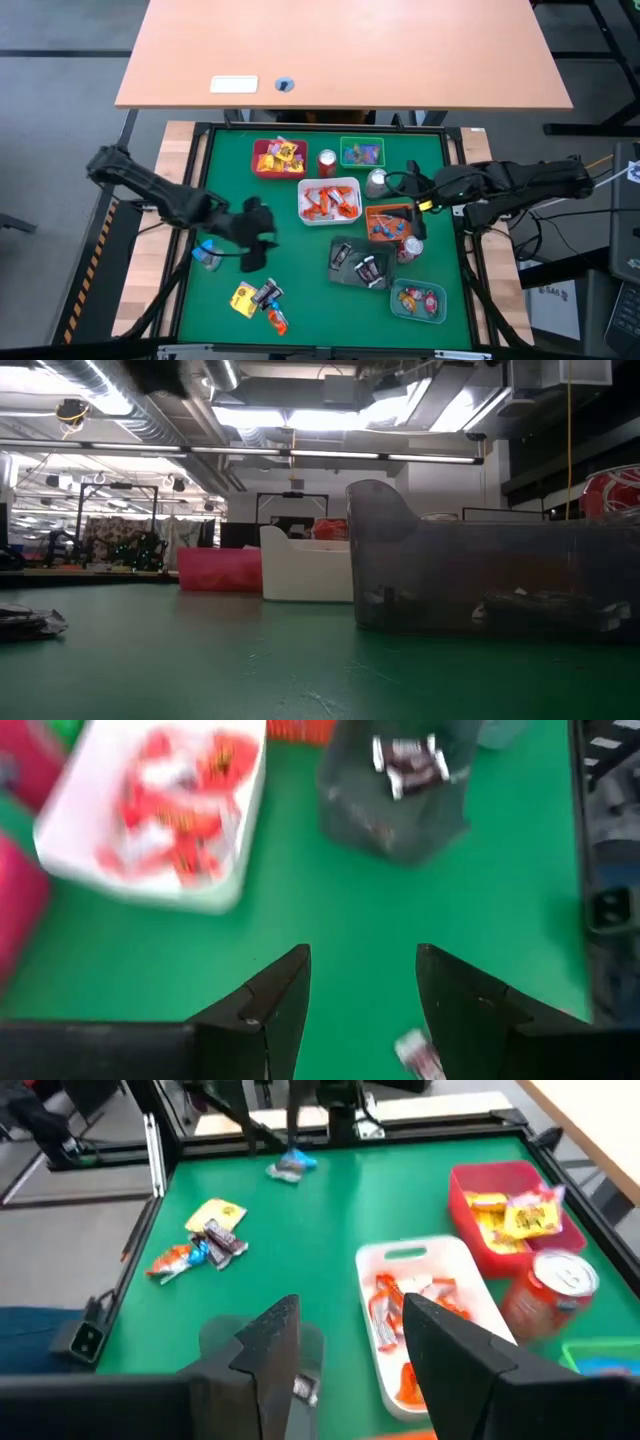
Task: Sort candy
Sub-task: Put the blue candy into the green bin
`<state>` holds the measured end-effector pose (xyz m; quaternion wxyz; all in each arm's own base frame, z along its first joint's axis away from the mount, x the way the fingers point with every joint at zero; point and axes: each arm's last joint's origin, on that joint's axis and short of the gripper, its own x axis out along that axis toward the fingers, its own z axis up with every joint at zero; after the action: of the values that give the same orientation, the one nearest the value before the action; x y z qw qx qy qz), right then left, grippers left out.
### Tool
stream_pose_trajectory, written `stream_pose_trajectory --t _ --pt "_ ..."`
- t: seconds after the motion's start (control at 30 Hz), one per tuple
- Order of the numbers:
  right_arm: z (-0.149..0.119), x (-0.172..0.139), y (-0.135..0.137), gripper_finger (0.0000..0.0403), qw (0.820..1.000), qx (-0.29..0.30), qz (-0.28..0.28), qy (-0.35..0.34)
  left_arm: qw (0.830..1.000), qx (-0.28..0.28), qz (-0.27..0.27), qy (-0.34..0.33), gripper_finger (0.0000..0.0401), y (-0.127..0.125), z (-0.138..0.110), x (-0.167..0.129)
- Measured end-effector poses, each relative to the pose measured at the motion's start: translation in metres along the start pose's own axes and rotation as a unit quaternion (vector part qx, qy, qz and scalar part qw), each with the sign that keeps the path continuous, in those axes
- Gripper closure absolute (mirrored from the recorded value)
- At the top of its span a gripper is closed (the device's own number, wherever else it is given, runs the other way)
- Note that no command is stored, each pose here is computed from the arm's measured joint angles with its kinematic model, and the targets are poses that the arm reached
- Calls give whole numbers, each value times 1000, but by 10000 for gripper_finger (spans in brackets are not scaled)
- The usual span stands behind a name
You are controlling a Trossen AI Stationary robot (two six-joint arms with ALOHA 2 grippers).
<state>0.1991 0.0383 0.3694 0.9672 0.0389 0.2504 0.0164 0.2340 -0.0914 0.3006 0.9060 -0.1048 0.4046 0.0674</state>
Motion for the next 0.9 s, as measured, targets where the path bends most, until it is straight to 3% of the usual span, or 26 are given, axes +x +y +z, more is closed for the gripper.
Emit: stream_pose_trajectory --t 0.23,0.4,0.7,0.9 --pt "-20 -19 -8 224 999 -2 -30 14 995 -88 -40 37 229 4 -55 -19" --pt "-47 -8 -11 224 999 8 -43 21 983 -120 -75 121 229 -1 -86 -16" --pt "-82 24 -13 224 999 25 -42 7 962 -155 -8 226 229 10 -137 2" --pt "-99 35 -15 224 999 24 -45 8 946 -192 54 254 229 25 -161 13"
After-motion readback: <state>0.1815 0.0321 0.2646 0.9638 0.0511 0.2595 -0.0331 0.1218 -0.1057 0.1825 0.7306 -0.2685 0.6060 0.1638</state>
